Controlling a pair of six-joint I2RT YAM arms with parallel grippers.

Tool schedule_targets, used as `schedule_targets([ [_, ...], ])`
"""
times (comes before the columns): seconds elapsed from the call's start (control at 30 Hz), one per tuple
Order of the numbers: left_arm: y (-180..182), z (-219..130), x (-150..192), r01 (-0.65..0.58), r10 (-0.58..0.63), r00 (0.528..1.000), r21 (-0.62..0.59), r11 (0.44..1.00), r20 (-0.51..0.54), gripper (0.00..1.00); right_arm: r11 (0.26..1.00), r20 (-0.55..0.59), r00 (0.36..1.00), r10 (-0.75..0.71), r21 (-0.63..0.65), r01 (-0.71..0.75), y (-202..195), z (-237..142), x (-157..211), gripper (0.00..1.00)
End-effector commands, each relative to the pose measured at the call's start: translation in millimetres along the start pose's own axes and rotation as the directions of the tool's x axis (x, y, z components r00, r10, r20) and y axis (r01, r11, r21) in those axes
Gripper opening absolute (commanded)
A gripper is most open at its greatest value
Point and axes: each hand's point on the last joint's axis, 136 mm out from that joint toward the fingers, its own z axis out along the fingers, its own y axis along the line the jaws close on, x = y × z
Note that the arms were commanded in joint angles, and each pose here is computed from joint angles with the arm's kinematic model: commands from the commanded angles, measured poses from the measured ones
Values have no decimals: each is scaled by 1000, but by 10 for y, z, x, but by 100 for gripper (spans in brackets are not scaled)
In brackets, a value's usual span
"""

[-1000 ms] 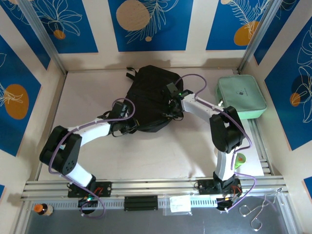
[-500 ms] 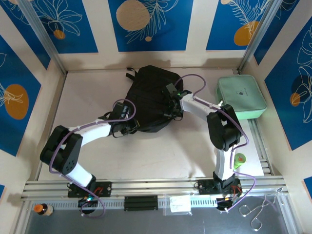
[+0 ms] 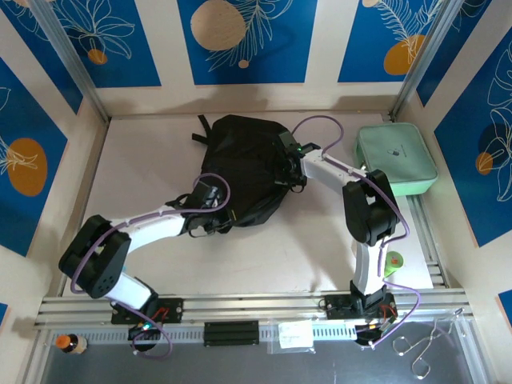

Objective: Pack the student bag
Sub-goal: Zip the student bag at the top-center of the table, then unzip the student bag at the top-center of the table.

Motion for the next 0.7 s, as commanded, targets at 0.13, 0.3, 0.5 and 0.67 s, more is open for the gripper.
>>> schedule_targets([
  [0.13,302,-300,452,-79,55,986,-151,985,-157,31,989,97,994,-52,-134,65,151,-407,-212,17],
  [0.3,-14,-794,37,-203,194,978,-151,967,-74,56,949,167,986,-25,-306,76,244,-870,-283,46],
  [0.5,-520,-967,-607,-313,320,946,-112,943,50,66,932,116,991,61,-362,-15,264,-721,-436,57],
  [0.67,-962,-745,-1156,-305,318,942,-114,945,112,66,932,25,990,135,-344,-119,201,-424,-480,60],
])
